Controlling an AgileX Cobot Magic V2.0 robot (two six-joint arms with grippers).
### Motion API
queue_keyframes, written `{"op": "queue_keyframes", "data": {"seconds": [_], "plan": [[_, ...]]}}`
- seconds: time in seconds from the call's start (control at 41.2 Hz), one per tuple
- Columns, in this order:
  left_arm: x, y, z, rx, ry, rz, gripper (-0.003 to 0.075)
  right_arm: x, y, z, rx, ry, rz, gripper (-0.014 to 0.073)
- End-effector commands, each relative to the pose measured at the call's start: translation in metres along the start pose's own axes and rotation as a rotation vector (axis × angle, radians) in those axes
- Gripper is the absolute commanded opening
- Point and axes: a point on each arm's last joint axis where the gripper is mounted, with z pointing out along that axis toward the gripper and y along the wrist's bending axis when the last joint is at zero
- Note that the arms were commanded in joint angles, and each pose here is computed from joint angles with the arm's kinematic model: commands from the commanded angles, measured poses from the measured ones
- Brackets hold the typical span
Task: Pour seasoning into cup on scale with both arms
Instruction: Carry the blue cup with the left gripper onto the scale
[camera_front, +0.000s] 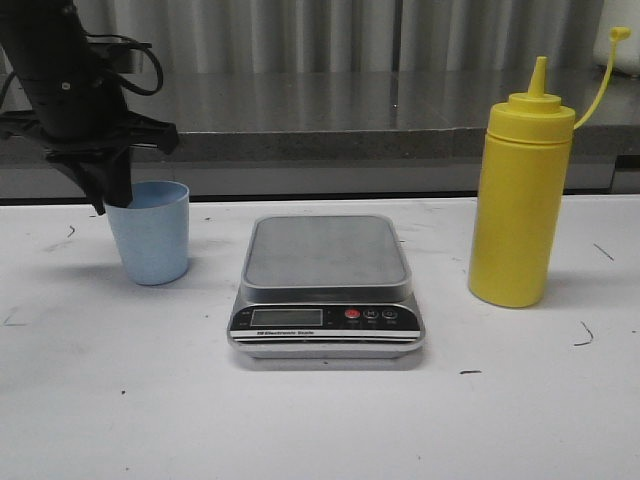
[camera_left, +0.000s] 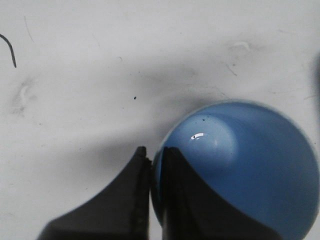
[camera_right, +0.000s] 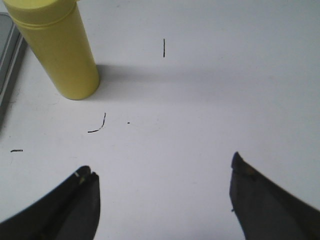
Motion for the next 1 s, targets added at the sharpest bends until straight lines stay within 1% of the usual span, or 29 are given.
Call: {"op": "queue_keyframes", "data": {"seconds": [0.0,0.146,0.267,0.462,0.559,0.68,0.753,0.85,0.972], "plan": [[-0.013,-0.003,-0.031,0.015,-0.113,-0.006,-0.0020,-0.014,0.000,-0.005,0.003,-0.084,-0.018,0.0561],[-0.015,-0.005,-0.045,0.017,-0.116,-0.003,-0.0020,-0.014,0.000,-0.005,0.003,-0.084,-0.018,0.0561],[-0.017,-0.012,-0.073,0.029,-0.181,0.012,-0.0020,-0.014,0.000,-0.005,0.002,-0.086,-0.017,0.0561],[-0.012,-0.034,-0.119,0.067,-0.287,0.060,-0.0020,-0.015,0.000,-0.005,0.001,-0.097,-0.016,0.0561],[-0.009,-0.052,-0.135,0.102,-0.332,0.097,-0.0020,-0.015,0.000,-0.005,0.001,-0.097,-0.016,0.0561],[-0.005,-0.081,-0.142,0.144,-0.348,0.161,-0.0020,-0.015,0.000,-0.005,0.001,-0.097,-0.016,0.0561],[-0.004,-0.098,-0.139,0.168,-0.355,0.194,-0.0020,-0.015,0.000,-0.005,0.001,-0.097,-0.016,0.0561],[-0.007,-0.117,-0.131,0.198,-0.350,0.178,-0.0020,-0.015,0.000,-0.005,0.001,-0.097,-0.016,0.0561],[-0.016,-0.129,-0.115,0.212,-0.338,0.159,-0.0020,-0.015,0.000,-0.005,0.001,-0.096,-0.016,0.0561]]}}
